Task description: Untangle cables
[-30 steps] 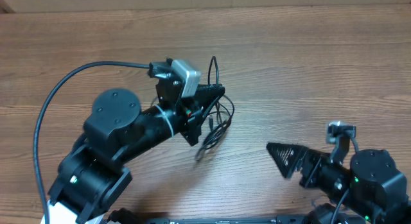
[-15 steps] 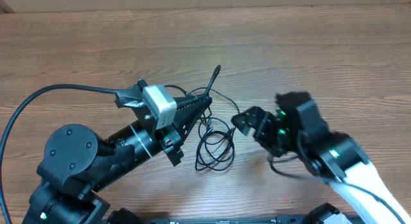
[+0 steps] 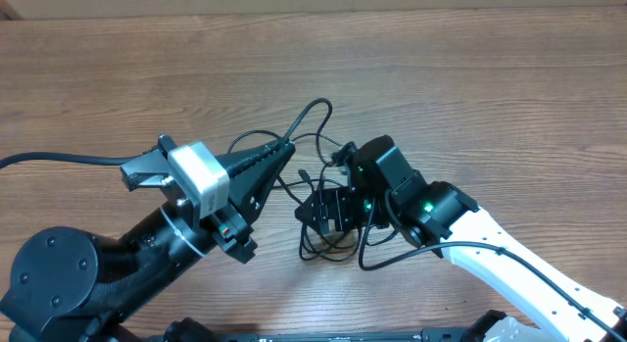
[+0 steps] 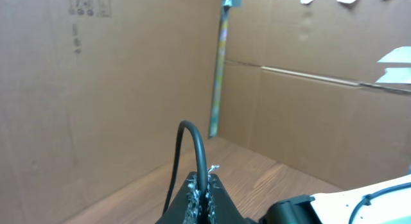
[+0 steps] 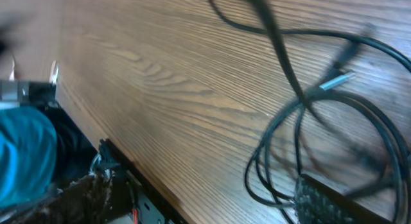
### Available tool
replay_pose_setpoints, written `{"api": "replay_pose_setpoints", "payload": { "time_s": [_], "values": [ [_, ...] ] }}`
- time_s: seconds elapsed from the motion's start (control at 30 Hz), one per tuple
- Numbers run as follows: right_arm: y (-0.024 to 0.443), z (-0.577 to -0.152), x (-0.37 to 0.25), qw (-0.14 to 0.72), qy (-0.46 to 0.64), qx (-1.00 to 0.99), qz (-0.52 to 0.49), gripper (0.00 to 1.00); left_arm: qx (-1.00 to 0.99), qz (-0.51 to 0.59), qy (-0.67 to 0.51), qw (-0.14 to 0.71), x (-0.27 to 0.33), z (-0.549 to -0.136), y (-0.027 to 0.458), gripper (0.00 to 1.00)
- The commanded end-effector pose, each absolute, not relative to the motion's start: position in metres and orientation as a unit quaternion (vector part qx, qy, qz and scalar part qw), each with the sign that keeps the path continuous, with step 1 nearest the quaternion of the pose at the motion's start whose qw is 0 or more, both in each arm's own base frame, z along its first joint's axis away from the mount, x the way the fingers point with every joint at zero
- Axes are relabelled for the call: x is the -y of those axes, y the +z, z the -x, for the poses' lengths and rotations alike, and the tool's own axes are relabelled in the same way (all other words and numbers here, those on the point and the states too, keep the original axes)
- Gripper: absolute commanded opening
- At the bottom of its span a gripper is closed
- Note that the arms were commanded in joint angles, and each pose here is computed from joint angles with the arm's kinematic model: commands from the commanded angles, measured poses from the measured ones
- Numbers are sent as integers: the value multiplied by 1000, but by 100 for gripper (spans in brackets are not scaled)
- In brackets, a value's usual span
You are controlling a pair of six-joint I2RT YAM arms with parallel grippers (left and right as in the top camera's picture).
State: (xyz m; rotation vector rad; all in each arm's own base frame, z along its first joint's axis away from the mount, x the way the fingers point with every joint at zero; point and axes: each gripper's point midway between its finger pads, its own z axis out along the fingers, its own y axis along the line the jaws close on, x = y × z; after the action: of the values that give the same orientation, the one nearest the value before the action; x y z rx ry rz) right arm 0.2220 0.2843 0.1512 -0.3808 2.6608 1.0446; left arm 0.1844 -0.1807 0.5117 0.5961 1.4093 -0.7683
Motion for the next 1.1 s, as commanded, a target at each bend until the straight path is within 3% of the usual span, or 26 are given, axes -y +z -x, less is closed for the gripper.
{"api": "replay_pose_setpoints", "payload": {
  "time_s": [0.0,0.1,0.2,0.33,0.43,0.53,0.6,0.7,1.07],
  "values": [
    [158,-223,-291,163,360,-898,191,84,-621,-245,-319,673,171,-189,520,4],
    [157,-245,-283,214,321,-906,172,84,-617,-241,-324,676,170,-188,525,4],
    [163,-268,-277,268,290,-906,153,93,-614,-239,-328,677,169,-185,529,4],
    [185,-282,-291,313,322,-879,158,95,-611,-234,-334,679,168,-183,534,4],
    [196,-290,-300,338,342,-862,161,85,-607,-230,-342,679,166,-180,539,4],
    [199,-301,-309,356,352,-850,162,67,-605,-226,-349,679,165,-176,544,4],
    [198,-307,-314,364,357,-845,163,47,-610,-226,-347,675,164,-175,543,4],
    [198,-314,-321,375,363,-837,163,5,-632,-221,-337,662,162,-178,532,4],
    [226,-300,-324,363,415,-821,150,4,-758,-135,-249,587,132,-204,460,4]
  ]
}}
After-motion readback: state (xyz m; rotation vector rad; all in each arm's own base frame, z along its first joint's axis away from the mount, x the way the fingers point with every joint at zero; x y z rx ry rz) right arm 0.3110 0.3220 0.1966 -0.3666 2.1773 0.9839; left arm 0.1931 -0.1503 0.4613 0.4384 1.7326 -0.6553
